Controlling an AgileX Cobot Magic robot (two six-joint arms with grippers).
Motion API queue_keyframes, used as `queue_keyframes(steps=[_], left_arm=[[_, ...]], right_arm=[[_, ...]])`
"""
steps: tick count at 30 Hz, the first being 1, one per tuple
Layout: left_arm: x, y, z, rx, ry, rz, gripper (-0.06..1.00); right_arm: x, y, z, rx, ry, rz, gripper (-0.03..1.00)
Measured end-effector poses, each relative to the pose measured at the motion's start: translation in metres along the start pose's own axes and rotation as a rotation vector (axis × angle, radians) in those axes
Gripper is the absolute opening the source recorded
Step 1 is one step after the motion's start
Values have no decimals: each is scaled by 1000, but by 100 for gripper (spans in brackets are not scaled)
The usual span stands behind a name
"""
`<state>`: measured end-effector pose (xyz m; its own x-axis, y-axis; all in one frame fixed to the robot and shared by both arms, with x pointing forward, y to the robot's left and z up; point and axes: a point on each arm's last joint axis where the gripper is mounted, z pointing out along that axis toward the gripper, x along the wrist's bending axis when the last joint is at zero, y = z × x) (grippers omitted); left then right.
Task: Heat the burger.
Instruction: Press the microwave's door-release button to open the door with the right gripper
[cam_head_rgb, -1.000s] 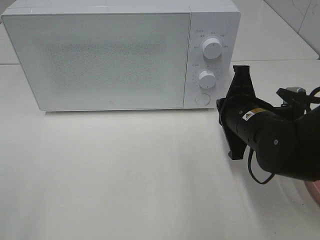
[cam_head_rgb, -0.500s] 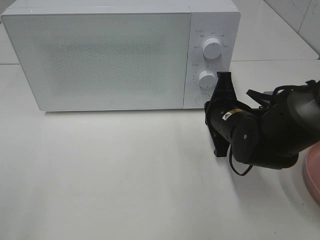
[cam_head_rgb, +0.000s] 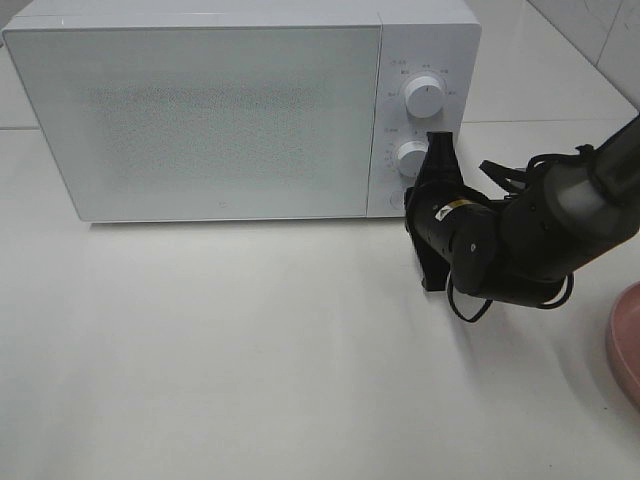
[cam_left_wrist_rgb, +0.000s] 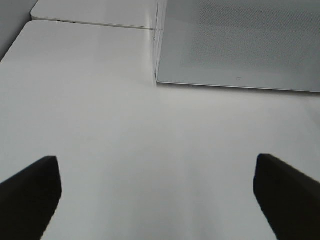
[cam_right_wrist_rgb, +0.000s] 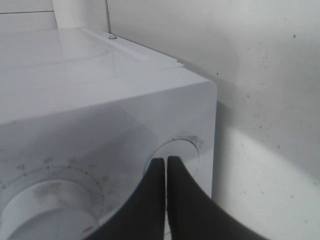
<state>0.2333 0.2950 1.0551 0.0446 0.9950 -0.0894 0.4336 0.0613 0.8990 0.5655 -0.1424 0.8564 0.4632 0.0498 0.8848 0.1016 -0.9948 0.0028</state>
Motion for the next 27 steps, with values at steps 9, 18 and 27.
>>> queue_keyframes(steps=[9, 18, 27], left_arm=[[0, 0, 0, 0, 0, 0, 99], [0, 0, 0, 0, 0, 0, 99], [0, 0, 0, 0, 0, 0, 99]], right_arm=[[-2, -4, 15, 15, -31, 1, 0], [-4, -5, 18, 16, -36, 0, 0], [4, -6, 14, 19, -22, -1, 0]])
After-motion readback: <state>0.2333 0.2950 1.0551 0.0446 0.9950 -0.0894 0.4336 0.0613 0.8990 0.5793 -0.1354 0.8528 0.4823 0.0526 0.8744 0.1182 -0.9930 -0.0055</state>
